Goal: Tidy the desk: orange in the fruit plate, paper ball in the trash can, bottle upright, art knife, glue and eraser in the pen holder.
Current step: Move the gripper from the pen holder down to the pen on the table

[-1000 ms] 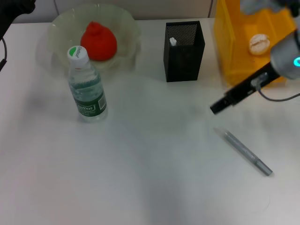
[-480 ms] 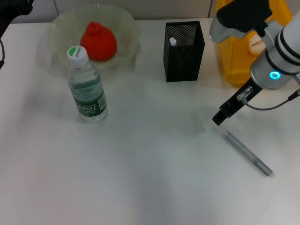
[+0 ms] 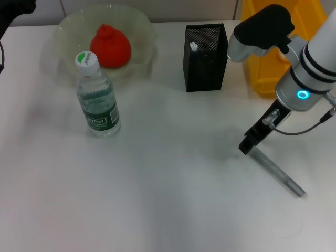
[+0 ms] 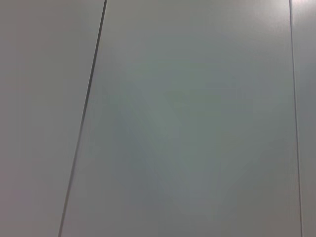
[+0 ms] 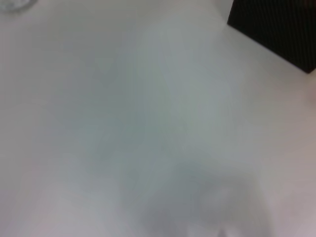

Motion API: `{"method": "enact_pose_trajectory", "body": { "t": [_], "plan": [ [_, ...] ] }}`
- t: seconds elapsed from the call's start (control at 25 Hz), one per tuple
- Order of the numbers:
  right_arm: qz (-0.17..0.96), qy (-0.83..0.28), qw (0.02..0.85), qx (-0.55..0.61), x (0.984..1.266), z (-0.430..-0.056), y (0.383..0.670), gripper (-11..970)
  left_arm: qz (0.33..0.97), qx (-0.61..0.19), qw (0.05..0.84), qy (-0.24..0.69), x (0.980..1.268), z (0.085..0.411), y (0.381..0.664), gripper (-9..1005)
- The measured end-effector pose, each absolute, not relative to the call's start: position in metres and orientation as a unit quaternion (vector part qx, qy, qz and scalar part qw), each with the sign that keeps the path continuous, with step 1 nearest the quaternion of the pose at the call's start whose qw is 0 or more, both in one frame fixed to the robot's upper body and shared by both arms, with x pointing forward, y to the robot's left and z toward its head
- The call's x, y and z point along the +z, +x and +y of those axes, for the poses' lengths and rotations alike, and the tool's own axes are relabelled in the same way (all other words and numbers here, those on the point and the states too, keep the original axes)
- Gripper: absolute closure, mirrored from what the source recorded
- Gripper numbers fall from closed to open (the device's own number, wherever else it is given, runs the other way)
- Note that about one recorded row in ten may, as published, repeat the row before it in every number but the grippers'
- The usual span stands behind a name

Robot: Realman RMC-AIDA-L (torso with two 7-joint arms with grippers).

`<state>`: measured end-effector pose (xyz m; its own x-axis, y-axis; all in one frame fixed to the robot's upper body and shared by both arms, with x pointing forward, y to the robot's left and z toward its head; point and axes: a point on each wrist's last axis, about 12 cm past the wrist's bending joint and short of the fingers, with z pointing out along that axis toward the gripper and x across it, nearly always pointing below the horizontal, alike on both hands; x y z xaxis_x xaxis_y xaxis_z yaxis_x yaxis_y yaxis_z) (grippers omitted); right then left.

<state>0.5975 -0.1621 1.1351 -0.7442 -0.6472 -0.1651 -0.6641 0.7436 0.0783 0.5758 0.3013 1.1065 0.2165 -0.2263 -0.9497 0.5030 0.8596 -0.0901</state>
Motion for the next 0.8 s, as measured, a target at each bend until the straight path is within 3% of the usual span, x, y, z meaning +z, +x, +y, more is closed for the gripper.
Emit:
{"method": "enact_pose_trajectory", "body": {
  "t": [0.44, 0.8],
  "plan": [
    [0.934, -0.347, 0.050, 0.066, 1.128, -0.164, 0.596, 554, 0.581, -0.237, 0.770, 0.119, 1.106, 0.301, 0.576, 477],
    [0.936, -0.342, 0.044, 0.066, 1.123, -0.166, 0.595, 601, 0.581, -0.237, 0.770, 0.118, 1.105, 0.302, 0.574, 477]
  ]
}}
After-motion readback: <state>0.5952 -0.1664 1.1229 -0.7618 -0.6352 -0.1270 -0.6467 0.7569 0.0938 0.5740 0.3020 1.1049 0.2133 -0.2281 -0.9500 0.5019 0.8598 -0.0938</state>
